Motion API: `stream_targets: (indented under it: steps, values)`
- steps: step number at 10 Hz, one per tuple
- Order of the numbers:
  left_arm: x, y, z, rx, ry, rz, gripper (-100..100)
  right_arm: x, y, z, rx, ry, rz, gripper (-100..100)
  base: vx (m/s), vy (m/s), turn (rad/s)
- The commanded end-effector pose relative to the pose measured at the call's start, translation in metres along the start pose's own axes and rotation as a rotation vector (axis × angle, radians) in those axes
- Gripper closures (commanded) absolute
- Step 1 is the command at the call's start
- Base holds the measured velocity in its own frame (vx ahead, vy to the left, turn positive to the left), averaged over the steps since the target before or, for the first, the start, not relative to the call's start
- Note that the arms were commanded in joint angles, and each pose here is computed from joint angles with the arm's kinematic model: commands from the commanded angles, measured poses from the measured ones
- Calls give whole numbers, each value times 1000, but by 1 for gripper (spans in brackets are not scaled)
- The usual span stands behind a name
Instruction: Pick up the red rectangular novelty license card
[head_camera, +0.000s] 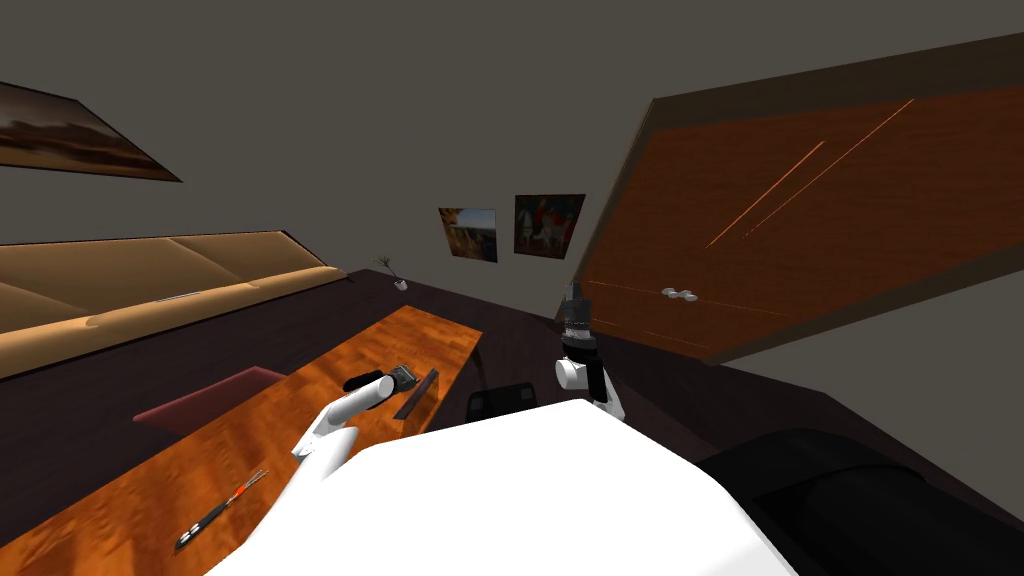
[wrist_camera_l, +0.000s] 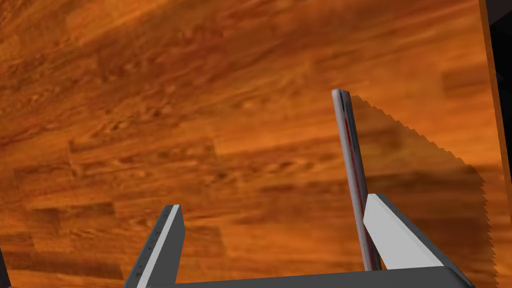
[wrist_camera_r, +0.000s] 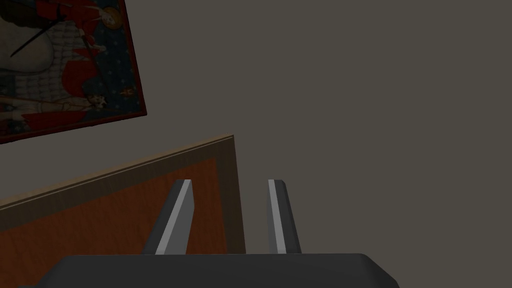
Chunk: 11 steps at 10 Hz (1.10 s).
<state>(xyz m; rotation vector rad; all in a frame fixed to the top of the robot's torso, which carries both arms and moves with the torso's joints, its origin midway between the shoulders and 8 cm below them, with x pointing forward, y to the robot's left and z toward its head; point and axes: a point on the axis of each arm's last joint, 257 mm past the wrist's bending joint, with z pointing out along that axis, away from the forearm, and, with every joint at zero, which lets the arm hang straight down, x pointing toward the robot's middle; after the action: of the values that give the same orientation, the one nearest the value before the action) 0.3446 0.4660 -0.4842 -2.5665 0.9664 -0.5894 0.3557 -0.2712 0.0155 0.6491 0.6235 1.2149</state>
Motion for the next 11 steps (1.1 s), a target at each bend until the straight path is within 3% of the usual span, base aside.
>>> stream_targets:
  steps: [1, 2, 7, 11]
  values:
    - [-14, 12, 4, -61, -34, -42, -100, 0, 0, 0, 0, 0, 0, 0, 31, -5, -10]
    - [-15, 14, 4, -72, -39, -42, -100, 0, 0, 0, 0, 0, 0, 0, 26, -4, -3]
    - [-54, 46, 4, -245, -137, -167, -100, 0, 0, 0, 0, 0, 0, 0, 35, -4, -7]
    - [-72, 64, -2, -344, -191, -235, -100, 0, 0, 0, 0, 0, 0, 0, 28, -3, -4]
